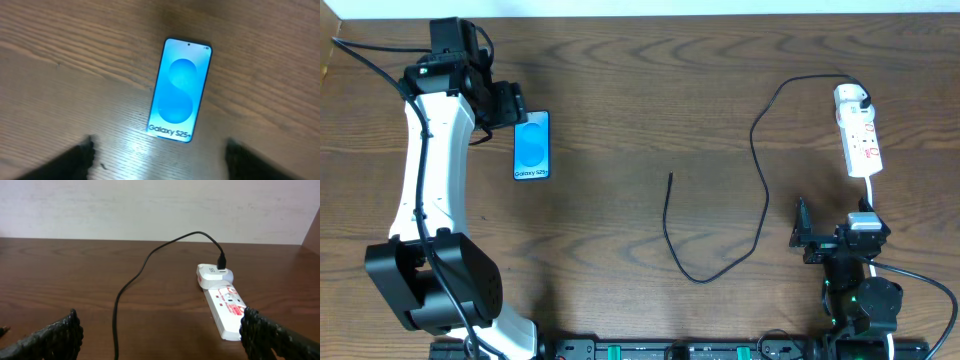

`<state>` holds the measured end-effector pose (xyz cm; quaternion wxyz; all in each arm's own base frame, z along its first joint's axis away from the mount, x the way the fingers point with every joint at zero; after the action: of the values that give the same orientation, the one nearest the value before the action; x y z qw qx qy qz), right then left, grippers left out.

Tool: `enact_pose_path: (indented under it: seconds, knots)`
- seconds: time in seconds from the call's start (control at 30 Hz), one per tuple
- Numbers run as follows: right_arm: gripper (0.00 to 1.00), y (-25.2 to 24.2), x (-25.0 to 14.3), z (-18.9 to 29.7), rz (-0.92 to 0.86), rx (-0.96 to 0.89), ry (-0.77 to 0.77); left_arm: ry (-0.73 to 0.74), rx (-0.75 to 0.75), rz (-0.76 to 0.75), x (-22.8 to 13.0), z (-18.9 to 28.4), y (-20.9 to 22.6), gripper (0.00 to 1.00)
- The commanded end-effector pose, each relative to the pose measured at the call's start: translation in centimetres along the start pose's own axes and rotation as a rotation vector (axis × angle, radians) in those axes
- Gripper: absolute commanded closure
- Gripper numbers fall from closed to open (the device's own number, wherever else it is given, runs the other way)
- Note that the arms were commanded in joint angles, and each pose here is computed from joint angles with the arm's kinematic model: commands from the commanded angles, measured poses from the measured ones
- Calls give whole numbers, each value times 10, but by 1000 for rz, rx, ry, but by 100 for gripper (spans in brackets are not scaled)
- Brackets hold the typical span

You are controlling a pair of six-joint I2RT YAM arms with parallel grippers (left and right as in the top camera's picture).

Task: Plug charger to phone and switch on socket
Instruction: 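Reach the left gripper forward over the blue Galaxy S25+ phone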

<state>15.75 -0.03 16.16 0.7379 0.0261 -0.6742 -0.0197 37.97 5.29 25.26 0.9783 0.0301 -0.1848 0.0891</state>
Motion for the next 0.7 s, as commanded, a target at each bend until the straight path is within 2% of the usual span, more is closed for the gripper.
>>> enact_pose_path:
  seconds: [0.0,0.03,0.07,0.5,0.53,0.57,0.6,0.67]
  knots:
    - [1,0,-1,0,-13,0,5,-4,-9,-13,3,4,-1,74]
    - [1,0,-1,0,-13,0,5,-3,-9,-13,3,4,-1,87]
    - [1,0,-1,0,-13,0,5,0,-9,-13,3,3,-1,92]
    - [1,0,-1,0,-13,0,5,46,-7,-15,-5,4,-1,93]
    - [1,0,-1,0,-13,0,5,48,-7,-15,-5,3,-1,84]
    - [1,0,-1,0,-13,0,5,50,-6,-15,-5,3,-1,46]
    - [1,0,-1,0,-13,0,5,52,-6,-15,-5,3,-1,2]
    - [1,0,-1,0,-13,0,5,52,-5,-17,-5,3,-1,2]
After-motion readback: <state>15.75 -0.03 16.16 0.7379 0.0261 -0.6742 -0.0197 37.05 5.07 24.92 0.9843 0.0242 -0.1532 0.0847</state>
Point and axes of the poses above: each gripper's point midway between its finger pads, its own z axis back along the fingers, its own y axis along the line the jaws close on, x = y × z, the point moved 9 cm from there along z, back along the fingers, and after that the axes turned 4 degrees about -z, right-handed, at the moved point
